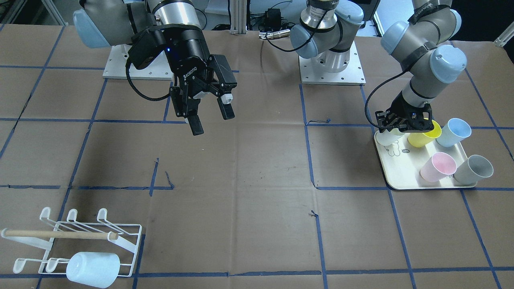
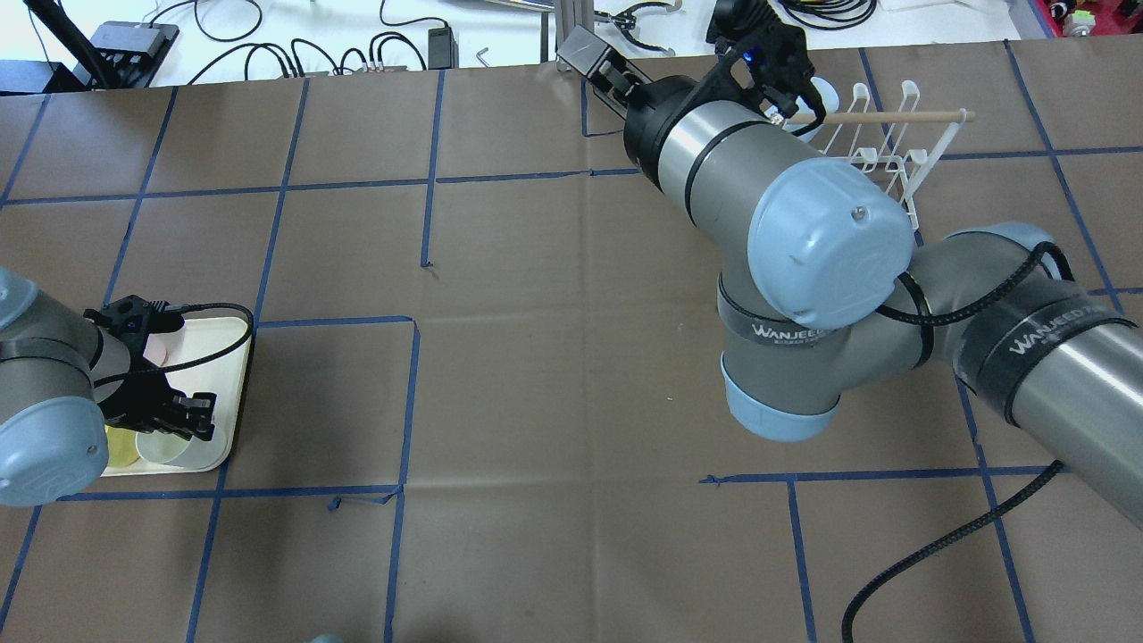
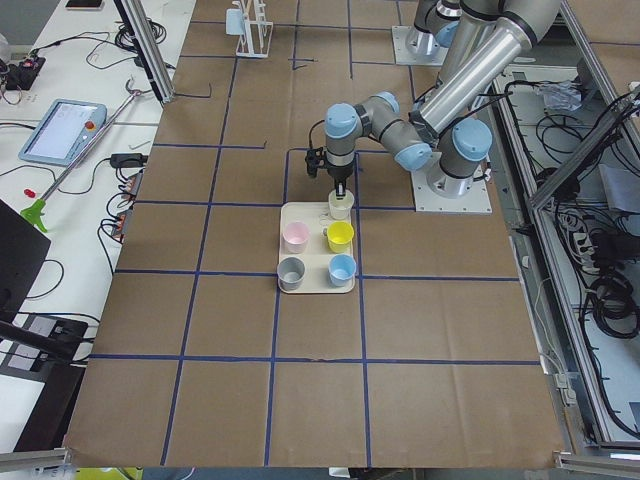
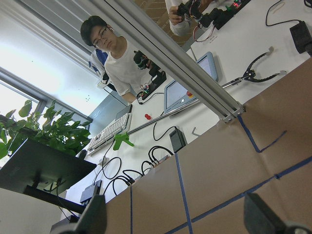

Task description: Transfer IKEA cup to right arm and place on rack

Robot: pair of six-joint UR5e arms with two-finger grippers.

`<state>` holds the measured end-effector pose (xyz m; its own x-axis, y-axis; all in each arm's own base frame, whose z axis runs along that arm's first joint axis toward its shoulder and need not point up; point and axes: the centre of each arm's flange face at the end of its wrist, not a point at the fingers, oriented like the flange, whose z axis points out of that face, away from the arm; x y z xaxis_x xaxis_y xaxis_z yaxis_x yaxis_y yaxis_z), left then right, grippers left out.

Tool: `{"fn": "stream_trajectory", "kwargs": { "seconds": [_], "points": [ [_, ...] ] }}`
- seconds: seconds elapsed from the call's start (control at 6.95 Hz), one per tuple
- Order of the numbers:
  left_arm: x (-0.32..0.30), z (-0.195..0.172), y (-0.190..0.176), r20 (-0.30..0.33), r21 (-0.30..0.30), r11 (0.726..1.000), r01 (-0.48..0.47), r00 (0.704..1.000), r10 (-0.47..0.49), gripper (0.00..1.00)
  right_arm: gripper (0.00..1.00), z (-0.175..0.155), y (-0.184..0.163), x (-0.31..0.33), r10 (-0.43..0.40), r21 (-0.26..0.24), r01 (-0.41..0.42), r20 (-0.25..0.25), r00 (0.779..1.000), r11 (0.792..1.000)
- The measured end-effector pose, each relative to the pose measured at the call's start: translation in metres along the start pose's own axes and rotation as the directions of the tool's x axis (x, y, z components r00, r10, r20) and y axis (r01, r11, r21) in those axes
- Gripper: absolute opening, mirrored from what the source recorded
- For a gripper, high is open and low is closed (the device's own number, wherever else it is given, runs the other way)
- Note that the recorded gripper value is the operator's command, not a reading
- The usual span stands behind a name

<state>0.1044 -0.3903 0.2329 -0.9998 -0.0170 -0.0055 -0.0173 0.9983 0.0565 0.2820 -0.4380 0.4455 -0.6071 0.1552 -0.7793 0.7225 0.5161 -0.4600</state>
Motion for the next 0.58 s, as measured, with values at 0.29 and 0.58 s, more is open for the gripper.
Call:
{"fn": "stream_trajectory", "kwargs": {
  "seconds": [0.29,0.58],
  "points": [
    [-0.004,-0.013,-0.007,0.010,0.019,1.000,-0.001,1.000,0.001,0.00,1.00,-0.014,0.015,0.015,0.228,0.013,-0.228,-0.001,0.974,0.974],
    [-0.014,-0.059,-0.027,0.006,0.009,1.000,-0.010,1.000,0.010,0.00,1.00,-0.003,0.023,0.027,0.374,0.010,-0.374,0.028,0.927,0.927]
  ]
}}
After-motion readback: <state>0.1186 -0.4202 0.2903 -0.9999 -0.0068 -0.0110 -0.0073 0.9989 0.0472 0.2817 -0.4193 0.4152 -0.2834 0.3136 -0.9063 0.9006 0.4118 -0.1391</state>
